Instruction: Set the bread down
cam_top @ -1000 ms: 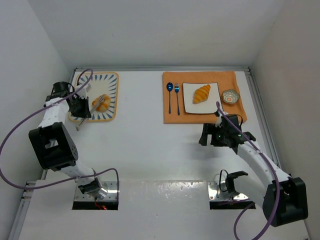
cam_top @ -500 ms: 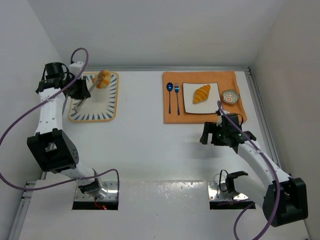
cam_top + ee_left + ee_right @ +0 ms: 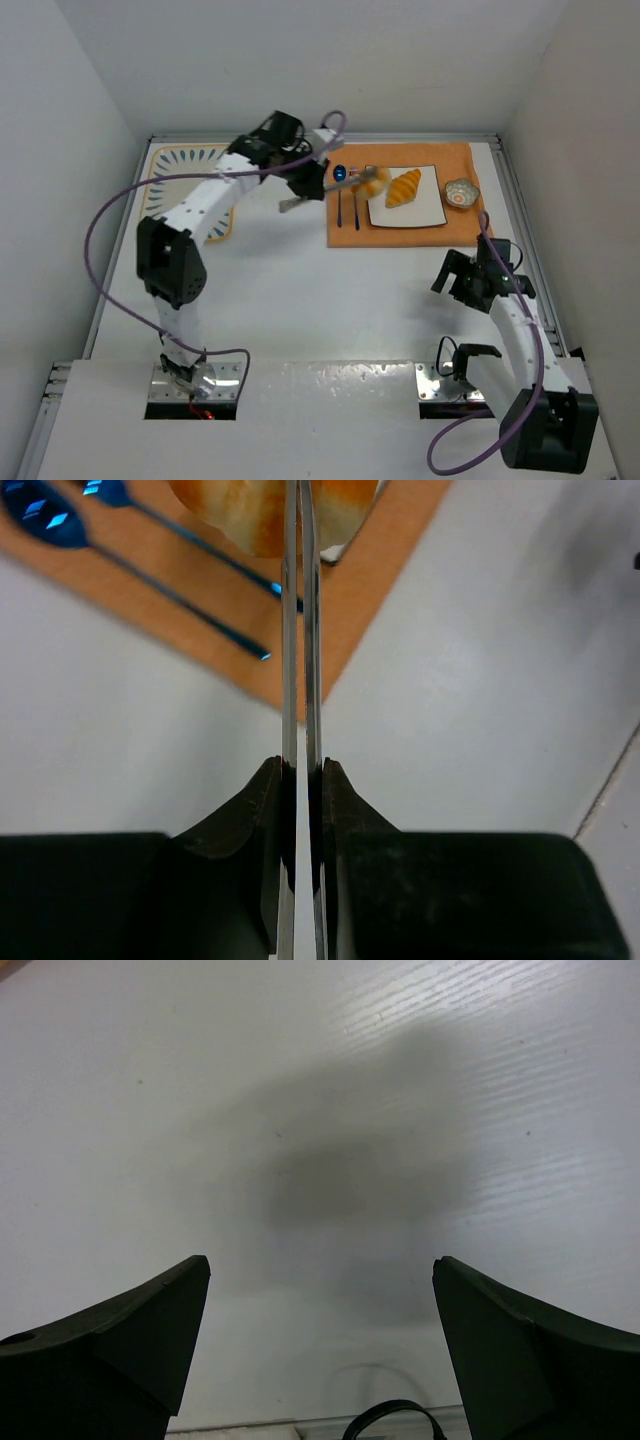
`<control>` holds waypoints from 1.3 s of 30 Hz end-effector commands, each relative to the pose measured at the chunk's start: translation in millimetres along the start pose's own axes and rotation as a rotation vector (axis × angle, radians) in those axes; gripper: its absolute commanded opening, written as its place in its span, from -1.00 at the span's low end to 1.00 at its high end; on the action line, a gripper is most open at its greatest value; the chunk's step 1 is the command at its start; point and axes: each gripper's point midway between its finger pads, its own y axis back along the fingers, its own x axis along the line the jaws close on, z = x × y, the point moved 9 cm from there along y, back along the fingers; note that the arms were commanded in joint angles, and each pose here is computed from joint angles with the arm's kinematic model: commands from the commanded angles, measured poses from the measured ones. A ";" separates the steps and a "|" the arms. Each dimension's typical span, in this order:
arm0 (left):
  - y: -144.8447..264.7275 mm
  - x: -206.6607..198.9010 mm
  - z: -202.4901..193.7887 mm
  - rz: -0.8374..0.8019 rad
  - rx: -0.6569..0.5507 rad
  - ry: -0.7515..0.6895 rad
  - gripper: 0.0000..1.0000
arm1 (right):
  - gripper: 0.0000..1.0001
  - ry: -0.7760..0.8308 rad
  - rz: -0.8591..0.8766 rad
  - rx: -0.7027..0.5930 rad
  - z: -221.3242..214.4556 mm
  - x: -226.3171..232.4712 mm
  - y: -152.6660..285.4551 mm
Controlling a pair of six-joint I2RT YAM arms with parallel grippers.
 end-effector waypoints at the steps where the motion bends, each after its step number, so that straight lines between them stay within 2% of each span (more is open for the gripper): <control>1: -24.8 -47.1 40.4 -0.087 -0.057 -0.129 -1.00 | 0.86 0.022 -0.028 0.038 -10.7 -6.7 6.8; 3: -61.4 -56.6 41.9 -0.129 -0.022 -0.134 -1.00 | 0.86 0.025 -0.030 0.032 -13.3 -7.7 11.7; 4: -68.6 -71.7 57.5 -0.151 -0.060 -0.177 -1.00 | 0.86 0.025 -0.031 0.031 -15.1 -8.3 14.3; 6: -102.0 -84.8 61.6 -0.183 -0.076 -0.206 -1.00 | 0.86 0.027 -0.033 0.024 -18.8 -9.5 19.1; 9: -137.7 -83.1 58.5 -0.147 -0.091 -0.194 -1.00 | 0.86 0.029 -0.034 0.015 -22.9 -11.3 22.8; 17: -189.1 -75.4 48.5 -0.014 -0.082 -0.154 -1.00 | 0.86 0.046 -0.046 0.044 -30.9 -14.8 26.9; 21: -189.3 -72.9 50.1 0.007 -0.089 -0.174 -1.00 | 0.86 0.054 -0.045 0.042 -31.9 -15.4 27.7; 24: -192.3 -77.1 40.7 -0.002 -0.060 -0.182 -0.57 | 0.86 0.054 -0.043 0.034 -30.9 -15.1 27.1; 29: -166.2 -84.4 52.9 -0.008 -0.096 -0.191 0.05 | 0.86 0.042 -0.027 0.038 -28.5 -12.7 23.2; 32: -148.2 -79.6 65.4 -0.018 -0.135 -0.189 0.11 | 0.86 0.028 0.003 0.041 -27.2 -9.0 21.9; 39: -113.3 -70.7 93.5 -0.050 -0.225 -0.156 0.12 | 0.84 0.000 0.043 0.035 -29.4 -5.2 22.4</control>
